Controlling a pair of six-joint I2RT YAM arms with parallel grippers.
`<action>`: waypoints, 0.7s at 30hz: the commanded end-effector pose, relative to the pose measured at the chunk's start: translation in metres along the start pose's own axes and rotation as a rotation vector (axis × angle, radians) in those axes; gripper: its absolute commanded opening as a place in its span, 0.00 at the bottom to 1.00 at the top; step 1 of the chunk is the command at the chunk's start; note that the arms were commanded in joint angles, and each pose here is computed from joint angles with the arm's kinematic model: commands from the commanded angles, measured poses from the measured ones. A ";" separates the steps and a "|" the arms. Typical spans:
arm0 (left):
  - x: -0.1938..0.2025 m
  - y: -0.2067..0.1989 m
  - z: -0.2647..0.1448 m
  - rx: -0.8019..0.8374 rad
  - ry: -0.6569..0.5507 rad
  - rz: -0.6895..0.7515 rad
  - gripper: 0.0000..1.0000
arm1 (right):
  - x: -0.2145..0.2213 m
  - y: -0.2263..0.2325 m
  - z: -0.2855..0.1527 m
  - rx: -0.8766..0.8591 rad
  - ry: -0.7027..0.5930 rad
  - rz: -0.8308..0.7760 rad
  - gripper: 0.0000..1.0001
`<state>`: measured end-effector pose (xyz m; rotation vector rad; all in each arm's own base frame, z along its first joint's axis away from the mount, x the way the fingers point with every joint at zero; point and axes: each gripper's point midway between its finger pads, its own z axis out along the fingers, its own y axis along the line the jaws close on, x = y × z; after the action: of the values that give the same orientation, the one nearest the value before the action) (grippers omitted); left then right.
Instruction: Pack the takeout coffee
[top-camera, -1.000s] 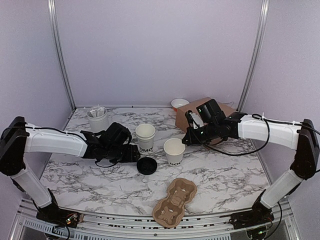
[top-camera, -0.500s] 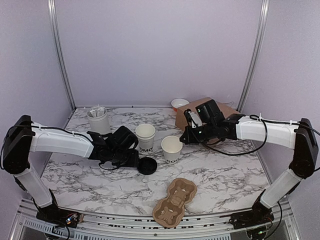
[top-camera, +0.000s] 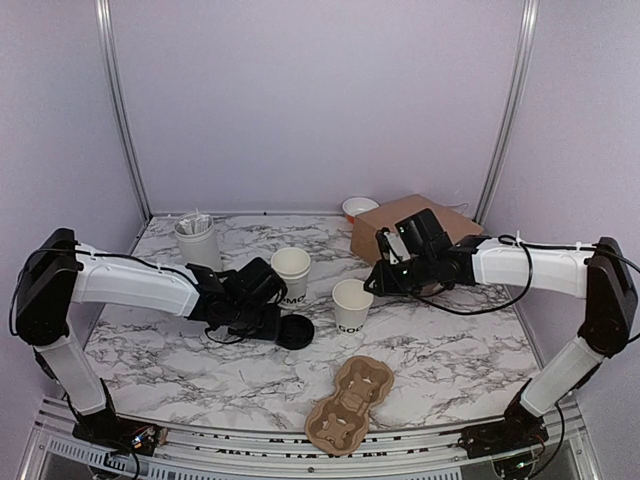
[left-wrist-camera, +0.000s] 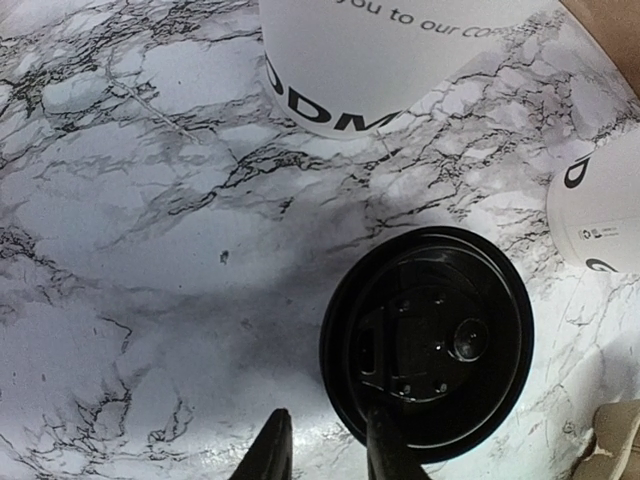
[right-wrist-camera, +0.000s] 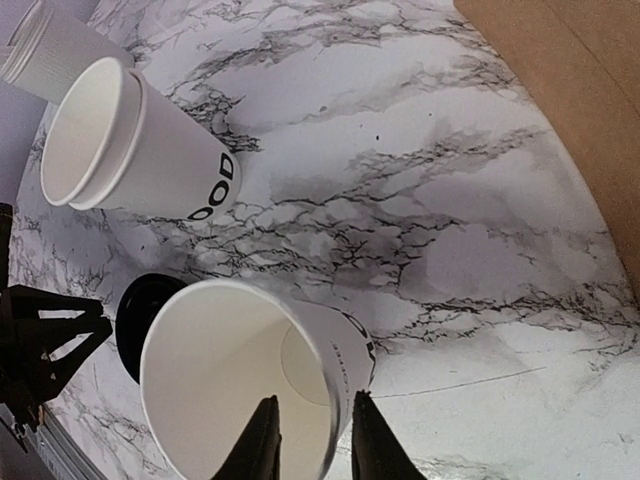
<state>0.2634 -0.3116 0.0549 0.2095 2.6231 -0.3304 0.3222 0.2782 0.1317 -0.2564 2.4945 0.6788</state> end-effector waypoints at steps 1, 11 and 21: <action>-0.002 -0.001 0.000 -0.032 0.005 0.016 0.26 | -0.016 0.003 -0.014 -0.005 -0.067 0.002 0.27; -0.005 -0.001 0.004 -0.059 0.009 0.013 0.14 | -0.031 0.004 -0.041 0.023 -0.138 -0.015 0.35; -0.004 -0.003 0.009 -0.070 0.020 0.010 0.10 | -0.038 0.002 -0.057 0.050 -0.180 -0.031 0.37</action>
<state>0.2689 -0.3152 0.0484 0.2057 2.6429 -0.2634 0.3242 0.2590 0.1830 -0.2120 2.3563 0.6314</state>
